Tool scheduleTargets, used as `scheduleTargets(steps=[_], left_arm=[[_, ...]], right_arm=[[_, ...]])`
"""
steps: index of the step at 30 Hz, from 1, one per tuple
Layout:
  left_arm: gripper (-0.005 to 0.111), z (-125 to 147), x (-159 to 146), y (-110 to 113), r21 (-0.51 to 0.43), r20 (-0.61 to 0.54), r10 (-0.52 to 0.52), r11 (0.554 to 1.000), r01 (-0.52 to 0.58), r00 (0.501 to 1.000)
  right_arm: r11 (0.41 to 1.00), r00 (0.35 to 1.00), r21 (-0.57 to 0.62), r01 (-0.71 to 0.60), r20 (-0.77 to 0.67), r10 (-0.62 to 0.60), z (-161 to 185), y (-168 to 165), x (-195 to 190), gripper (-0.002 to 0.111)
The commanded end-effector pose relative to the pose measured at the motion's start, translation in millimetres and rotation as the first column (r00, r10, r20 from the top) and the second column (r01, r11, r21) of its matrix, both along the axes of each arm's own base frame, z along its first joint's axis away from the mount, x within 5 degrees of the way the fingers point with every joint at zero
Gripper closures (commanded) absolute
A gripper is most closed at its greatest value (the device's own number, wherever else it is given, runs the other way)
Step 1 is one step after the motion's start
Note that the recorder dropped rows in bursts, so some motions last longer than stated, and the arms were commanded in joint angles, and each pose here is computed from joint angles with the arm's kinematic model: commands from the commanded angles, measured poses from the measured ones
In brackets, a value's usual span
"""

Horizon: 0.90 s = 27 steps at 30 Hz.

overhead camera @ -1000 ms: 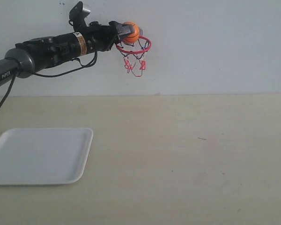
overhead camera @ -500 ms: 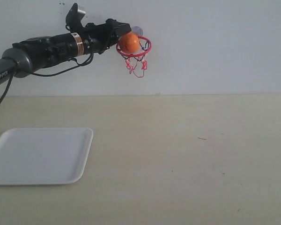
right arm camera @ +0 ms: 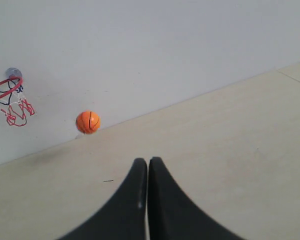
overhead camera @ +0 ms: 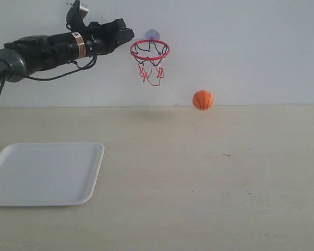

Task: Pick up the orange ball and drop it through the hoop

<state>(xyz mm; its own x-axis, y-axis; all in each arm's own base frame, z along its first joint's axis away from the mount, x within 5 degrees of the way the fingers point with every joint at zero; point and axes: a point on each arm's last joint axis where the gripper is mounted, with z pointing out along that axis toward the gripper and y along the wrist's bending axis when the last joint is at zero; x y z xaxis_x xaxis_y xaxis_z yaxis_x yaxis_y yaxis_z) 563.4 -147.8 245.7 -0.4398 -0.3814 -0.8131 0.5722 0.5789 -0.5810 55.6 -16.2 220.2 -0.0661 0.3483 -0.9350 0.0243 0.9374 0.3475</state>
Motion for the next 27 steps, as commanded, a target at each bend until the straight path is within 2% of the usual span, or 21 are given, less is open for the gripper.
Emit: scheduleTargets(steps=[1, 2, 4, 10, 15, 18, 23, 27], left_arm=[[0.103, 33, -19, 15, 0.208, 0.077, -0.164, 0.967, 0.145, 0.983], [0.103, 36, -24, 17, 0.208, 0.069, -0.206, 0.96, 0.188, 0.976], [0.103, 38, -30, 23, 0.205, 0.045, -0.222, 0.956, 0.209, 0.974], [0.103, 25, -44, 37, 0.209, -0.07, -0.089, 0.973, 0.102, 0.994], [0.103, 1, -64, 45, 0.225, -0.188, -0.025, 0.972, 0.067, 0.982], [0.103, -17, -79, 51, 0.269, -0.227, -0.012, 0.96, 0.075, 0.974], [0.103, -52, -99, 69, 0.395, -0.284, 0.179, 0.917, -0.055, 0.942], [0.103, -77, -111, 77, 0.453, -0.33, 0.254, 0.888, -0.084, 0.909]], right_arm=[[1.0, 1.0, -0.006, 0.008, -0.001, -0.008, -1, -1, 0, 0.108], [1.0, 1.0, -0.006, 0.01, -0.002, -0.01, -2, -1, 0, 0.108], [1.0, 1.0, -0.006, 0.01, -0.002, -0.01, -2, -1, 0, 0.108], [1.0, 1.0, -0.006, 0.008, -0.001, -0.008, -1, -1, 0, 0.108], [1.0, 1.0, -0.006, 0.01, -0.002, -0.01, -1, -1, 0, 0.108], [1.0, 1.0, -0.006, 0.01, -0.002, -0.01, -1, -1, 0, 0.108], [1.0, 1.0, -0.006, 0.008, -0.001, -0.008, -1, -1, 0, 0.108], [1.0, 1.0, -0.006, 0.008, -0.001, -0.008, -1, -1, 0, 0.108]])
